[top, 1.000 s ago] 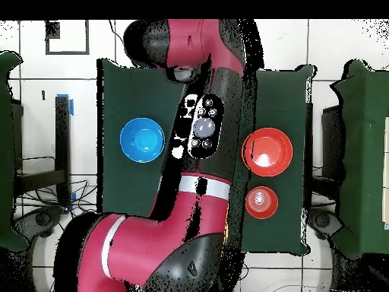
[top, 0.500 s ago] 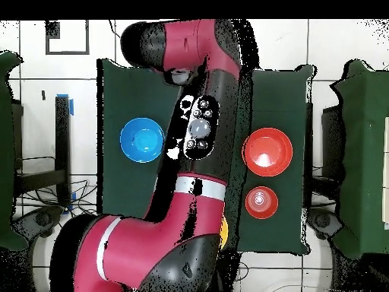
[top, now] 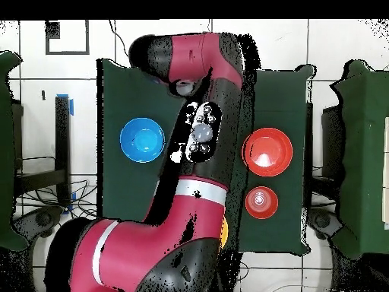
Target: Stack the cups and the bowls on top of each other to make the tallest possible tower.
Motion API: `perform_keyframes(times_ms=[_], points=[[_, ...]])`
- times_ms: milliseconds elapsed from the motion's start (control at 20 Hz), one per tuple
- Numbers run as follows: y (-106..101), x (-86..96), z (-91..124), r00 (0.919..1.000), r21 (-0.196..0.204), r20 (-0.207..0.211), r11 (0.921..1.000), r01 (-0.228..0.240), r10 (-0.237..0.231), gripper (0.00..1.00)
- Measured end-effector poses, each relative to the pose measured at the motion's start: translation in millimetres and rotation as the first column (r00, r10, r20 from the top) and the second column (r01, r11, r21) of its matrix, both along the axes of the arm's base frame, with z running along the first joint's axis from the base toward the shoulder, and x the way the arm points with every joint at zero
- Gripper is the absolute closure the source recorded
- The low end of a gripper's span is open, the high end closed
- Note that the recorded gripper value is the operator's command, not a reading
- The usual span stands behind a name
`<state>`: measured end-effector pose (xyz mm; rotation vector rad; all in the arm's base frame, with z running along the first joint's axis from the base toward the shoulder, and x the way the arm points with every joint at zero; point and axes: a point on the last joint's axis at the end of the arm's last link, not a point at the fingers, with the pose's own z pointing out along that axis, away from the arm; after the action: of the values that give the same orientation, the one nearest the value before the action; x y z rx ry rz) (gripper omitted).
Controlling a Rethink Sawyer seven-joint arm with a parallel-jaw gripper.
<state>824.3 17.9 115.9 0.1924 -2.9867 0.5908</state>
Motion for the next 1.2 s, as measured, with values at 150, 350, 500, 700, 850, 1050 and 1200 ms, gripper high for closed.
perform_keyframes(times_ms=[150,350,500,700,850,1050,1200], points=[[-7,-9.3,-8,0.9998,-0.015,-0.019,0.9999,0.000,-0.001,1.00],[-12,-16.1,-16,0.9993,-0.031,-0.036,0.9995,-0.004,0.003,1.00],[-14,-17.6,-17,0.9992,-0.040,-0.041,0.9992,-0.007,0.006,1.00],[-16,-18.4,-17,0.9990,-0.050,-0.043,0.9987,-0.012,0.010,1.00],[-17,-19.3,-18,0.9989,-0.059,-0.046,0.9982,-0.016,0.014,1.00],[-18,-19.5,-18,0.9988,-0.061,-0.047,0.9980,-0.017,0.015,1.00],[-18,-19.5,-17,0.9988,-0.061,-0.046,0.9980,-0.017,0.014,1.00]])
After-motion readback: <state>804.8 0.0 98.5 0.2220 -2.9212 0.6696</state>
